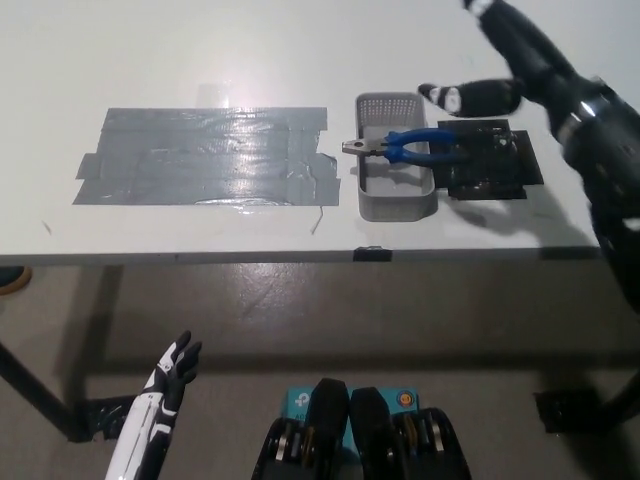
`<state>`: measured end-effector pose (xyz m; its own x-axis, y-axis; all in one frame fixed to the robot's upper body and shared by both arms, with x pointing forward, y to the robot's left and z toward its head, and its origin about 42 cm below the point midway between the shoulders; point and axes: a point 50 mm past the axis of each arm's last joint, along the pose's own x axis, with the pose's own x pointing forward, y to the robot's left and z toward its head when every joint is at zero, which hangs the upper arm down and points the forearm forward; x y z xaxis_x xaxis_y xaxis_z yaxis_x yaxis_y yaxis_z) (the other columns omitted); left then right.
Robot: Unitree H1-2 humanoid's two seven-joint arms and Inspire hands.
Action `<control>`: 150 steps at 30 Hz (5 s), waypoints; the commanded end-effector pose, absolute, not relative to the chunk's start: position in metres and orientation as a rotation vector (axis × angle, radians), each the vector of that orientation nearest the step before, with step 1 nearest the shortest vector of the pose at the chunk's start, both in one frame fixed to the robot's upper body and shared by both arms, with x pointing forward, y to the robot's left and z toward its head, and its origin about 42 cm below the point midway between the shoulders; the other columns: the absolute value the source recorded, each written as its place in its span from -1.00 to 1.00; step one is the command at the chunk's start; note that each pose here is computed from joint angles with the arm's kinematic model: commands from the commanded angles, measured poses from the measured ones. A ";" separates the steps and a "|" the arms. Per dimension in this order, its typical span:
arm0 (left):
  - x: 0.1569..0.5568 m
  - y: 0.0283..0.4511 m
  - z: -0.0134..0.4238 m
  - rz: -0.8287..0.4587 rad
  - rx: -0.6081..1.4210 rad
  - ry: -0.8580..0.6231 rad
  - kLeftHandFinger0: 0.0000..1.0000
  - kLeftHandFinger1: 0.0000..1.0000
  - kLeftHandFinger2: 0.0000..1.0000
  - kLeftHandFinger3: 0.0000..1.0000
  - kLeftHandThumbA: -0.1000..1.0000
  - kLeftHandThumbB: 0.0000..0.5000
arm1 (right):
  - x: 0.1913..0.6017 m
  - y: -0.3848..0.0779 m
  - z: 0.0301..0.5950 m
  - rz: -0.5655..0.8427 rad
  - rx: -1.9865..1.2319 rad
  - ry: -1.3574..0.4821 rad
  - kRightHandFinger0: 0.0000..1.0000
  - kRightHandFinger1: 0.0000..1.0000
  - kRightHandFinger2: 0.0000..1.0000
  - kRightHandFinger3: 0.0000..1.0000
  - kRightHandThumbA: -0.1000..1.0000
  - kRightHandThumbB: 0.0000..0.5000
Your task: The robot picks the blue plier placed on top of the container and places it on the grey area of the table
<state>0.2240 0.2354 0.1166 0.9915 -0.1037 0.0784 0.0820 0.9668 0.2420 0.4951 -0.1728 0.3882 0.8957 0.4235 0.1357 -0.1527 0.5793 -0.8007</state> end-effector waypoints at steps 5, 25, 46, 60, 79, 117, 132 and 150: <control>0.224 0.246 0.120 -0.118 0.277 -0.139 1.00 1.00 1.00 1.00 1.00 -0.90 | 0.552 -0.117 0.451 0.505 -1.086 0.021 1.00 1.00 1.00 1.00 0.70 0.73; 0.229 0.248 0.125 -0.144 0.324 -0.150 1.00 1.00 1.00 1.00 1.00 -1.00 | 0.570 -0.076 0.421 0.537 -1.179 0.205 1.00 1.00 1.00 1.00 0.88 0.32; 0.230 0.249 0.126 -0.155 0.323 -0.159 1.00 1.00 1.00 1.00 1.00 -1.00 | 0.590 -0.116 0.389 0.492 -1.264 0.324 1.00 1.00 1.00 1.00 0.82 0.26; 0.232 0.245 0.125 -0.176 0.331 -0.161 1.00 1.00 0.82 1.00 1.00 -1.00 | 0.590 -0.118 0.375 0.465 -1.231 0.327 1.00 1.00 1.00 1.00 0.80 0.19; 0.237 0.243 0.131 -0.188 0.321 -0.147 1.00 1.00 0.65 0.91 1.00 -0.93 | 0.591 -0.118 0.375 0.482 -1.229 0.314 1.00 1.00 1.00 1.00 0.78 0.21; 0.246 0.241 0.141 -0.207 0.322 -0.149 1.00 1.00 0.57 0.83 1.00 -0.81 | 0.589 -0.098 0.371 0.501 -1.245 0.325 1.00 1.00 1.00 1.00 0.65 0.32; 0.248 0.240 0.142 -0.214 0.329 -0.155 1.00 0.96 0.54 0.79 1.00 -0.83 | 0.587 -0.106 0.337 0.436 -1.400 0.389 1.00 1.00 1.00 1.00 0.61 0.57; 0.257 0.238 0.149 -0.227 0.328 -0.164 1.00 0.96 0.52 0.76 1.00 -0.80 | 0.582 -0.132 0.280 0.257 -1.652 0.077 -1.00 -1.00 -0.56 0.42 -1.00 -0.07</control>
<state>0.2542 0.2375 0.1379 0.9708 -0.2233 0.0876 0.1841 0.9277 0.3247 0.5765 -0.1074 0.2742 0.9289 0.1060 -0.3549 -0.3543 -0.0248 -0.9348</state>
